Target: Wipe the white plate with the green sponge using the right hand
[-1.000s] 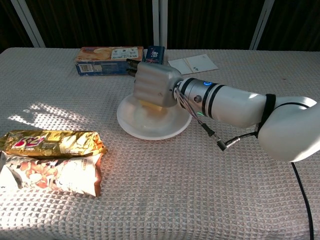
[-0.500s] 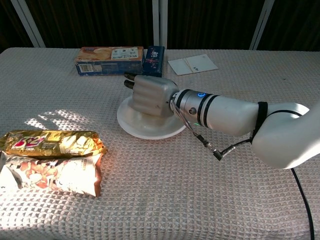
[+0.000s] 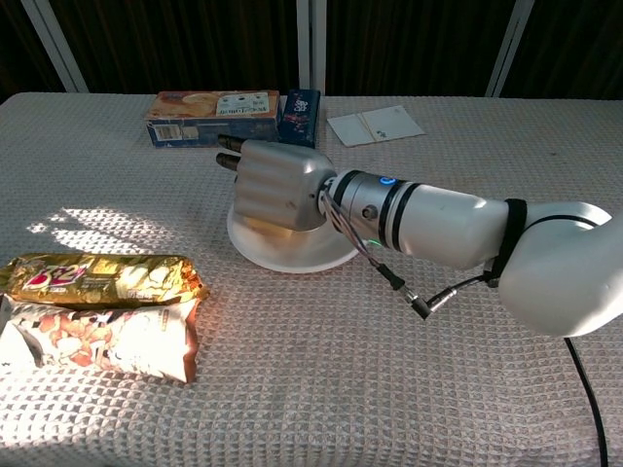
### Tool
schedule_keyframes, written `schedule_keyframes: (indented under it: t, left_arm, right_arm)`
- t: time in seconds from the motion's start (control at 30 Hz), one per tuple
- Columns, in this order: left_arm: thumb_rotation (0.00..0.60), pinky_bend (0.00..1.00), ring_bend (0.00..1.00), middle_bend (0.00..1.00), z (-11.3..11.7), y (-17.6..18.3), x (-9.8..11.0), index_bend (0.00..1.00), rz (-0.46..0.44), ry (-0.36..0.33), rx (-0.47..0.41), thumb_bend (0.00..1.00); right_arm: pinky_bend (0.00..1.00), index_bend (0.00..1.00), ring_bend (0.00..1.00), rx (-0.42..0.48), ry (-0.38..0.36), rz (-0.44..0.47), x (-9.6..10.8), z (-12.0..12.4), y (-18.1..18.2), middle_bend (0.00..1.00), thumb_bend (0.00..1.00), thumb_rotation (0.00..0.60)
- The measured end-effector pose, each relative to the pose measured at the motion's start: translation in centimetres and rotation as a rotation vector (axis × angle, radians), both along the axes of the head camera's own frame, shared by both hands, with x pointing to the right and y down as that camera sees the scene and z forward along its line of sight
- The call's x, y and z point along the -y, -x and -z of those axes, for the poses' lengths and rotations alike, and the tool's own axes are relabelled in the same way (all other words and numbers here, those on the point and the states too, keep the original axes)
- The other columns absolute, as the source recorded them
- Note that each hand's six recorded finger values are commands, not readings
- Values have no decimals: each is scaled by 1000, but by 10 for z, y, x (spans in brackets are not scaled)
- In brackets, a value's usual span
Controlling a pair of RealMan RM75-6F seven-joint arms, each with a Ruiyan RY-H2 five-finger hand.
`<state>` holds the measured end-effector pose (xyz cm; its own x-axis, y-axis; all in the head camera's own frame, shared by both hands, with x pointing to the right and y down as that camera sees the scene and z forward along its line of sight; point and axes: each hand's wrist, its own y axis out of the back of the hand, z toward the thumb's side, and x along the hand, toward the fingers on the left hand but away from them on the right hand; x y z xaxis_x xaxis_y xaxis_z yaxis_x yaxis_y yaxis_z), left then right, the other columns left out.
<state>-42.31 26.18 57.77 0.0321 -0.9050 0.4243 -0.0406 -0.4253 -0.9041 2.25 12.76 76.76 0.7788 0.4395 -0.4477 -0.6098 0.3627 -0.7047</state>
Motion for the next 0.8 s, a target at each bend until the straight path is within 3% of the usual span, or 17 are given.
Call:
schedule_keyframes:
  t: [0.23,0.57,0.8]
  left_arm:
    - [600,118,96,120,-1,2,-1,246,3,5,2,47]
    - [600,118,96,119,0,-1,1,245,-5,2,1,48]
    - [600,118,96,120,-1,0,0,245,0,7,4,47]
  right_arm:
    - [0,457,81,-19,30,-1,-10,-14,-2,352,296,600]
    - [0,456,82,125,63,-55,-1,20,0,352,297,600]
    - [0,456,81,56,94,-27,-12,7,-10,352,297,600]
